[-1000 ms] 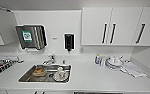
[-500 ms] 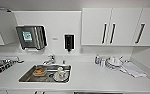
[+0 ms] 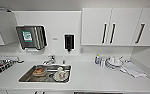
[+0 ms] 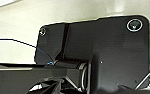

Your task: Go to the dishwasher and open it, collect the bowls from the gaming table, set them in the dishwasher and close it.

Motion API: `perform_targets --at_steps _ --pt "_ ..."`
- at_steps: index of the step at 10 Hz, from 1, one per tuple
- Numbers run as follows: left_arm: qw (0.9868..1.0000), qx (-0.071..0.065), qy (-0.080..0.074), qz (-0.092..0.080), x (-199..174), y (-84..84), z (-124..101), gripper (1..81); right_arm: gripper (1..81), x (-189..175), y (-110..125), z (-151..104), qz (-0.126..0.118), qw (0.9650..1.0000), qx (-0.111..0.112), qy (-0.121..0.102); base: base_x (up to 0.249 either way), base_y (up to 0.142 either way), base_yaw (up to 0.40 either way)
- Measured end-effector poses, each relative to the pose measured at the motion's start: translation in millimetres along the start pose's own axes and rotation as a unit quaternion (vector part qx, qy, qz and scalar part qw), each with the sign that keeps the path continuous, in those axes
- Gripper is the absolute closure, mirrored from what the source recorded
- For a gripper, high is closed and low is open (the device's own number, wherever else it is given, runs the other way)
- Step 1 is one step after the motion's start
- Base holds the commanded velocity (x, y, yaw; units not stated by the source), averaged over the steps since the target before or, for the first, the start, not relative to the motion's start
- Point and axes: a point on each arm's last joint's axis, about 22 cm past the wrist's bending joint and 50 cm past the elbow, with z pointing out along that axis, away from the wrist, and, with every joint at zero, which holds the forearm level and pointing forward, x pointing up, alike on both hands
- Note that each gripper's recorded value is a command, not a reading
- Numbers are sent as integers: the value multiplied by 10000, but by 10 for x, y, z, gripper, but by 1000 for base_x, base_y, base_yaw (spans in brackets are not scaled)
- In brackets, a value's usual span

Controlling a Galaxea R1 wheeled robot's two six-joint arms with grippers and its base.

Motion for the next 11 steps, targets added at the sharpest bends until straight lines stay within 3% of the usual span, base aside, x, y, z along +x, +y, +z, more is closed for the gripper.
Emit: perform_targets --at_steps 2,3,5,6,9,11 --pt "9994 -337 79 -40 33 83 -96 10 10 -9 36 -254 3 9998 196 1 0 0 0" --pt "9988 -461 161 -51 98 34 -191 10 10 -6 55 -370 18 9996 266 5 0 0 0" --pt "9982 -466 362 -52 247 -407 -530 10 10 102 -31 -615 12 9986 517 59 0 0 0" --pt "9980 -486 390 -77 269 -581 -707 10 10 197 -61 -791 -4 9978 651 97 0 0 0" --pt "9950 -881 388 -270 372 -594 -1118 10 10 402 161 -1340 181 9973 717 9 0 0 0" --pt "9937 -965 487 -310 562 -758 -1472 10 10 779 167 -1631 190 9963 819 178 0 0 0"
